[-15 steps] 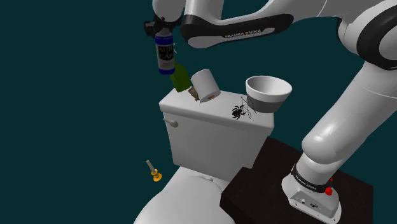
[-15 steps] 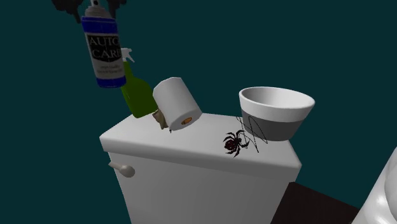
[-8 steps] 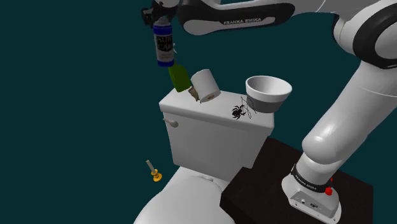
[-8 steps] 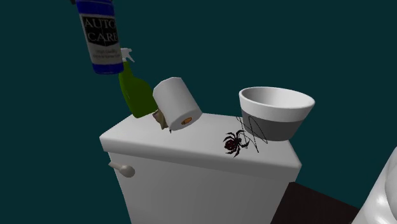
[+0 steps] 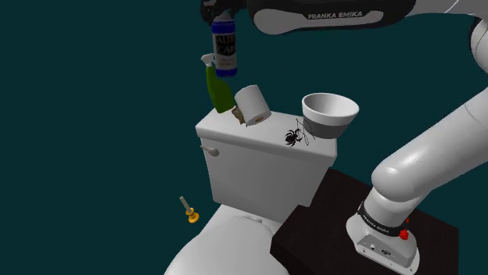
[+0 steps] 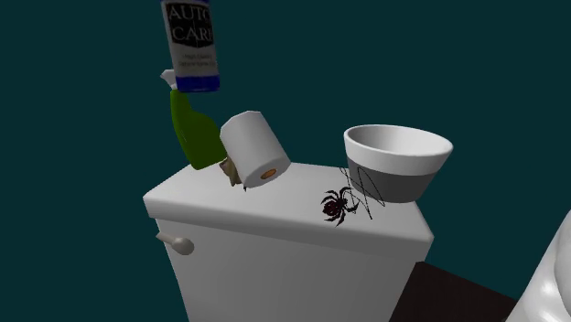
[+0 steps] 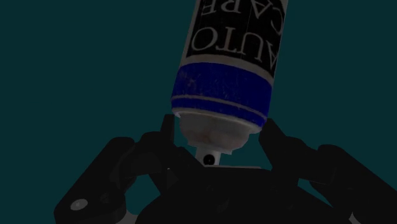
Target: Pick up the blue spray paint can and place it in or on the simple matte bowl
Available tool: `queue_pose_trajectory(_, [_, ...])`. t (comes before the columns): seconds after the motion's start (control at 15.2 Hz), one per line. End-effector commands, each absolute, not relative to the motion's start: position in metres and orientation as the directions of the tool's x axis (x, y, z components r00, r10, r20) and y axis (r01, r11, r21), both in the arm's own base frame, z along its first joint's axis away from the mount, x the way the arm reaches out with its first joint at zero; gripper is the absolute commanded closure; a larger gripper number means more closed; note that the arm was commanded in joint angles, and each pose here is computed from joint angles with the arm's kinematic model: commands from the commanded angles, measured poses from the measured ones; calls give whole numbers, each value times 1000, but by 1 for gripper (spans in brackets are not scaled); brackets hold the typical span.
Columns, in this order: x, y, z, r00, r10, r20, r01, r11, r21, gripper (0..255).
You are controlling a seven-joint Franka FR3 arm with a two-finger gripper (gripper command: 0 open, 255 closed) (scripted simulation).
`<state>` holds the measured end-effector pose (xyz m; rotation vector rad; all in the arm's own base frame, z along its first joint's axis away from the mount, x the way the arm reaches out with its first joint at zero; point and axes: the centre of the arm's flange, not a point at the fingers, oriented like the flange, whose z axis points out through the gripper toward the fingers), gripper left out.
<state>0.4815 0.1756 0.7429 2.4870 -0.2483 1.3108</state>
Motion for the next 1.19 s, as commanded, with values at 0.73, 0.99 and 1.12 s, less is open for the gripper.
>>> queue_pose_trajectory(0.73, [342, 77, 768, 563, -8, 826, -297, -935, 194, 255])
queue_pose_trajectory(0.99, [300, 47, 776, 563, -8, 826, -297, -935, 194, 255])
queue_pose_trajectory(1.12, [278, 32, 780, 563, -8, 826, -297, -935, 194, 255])
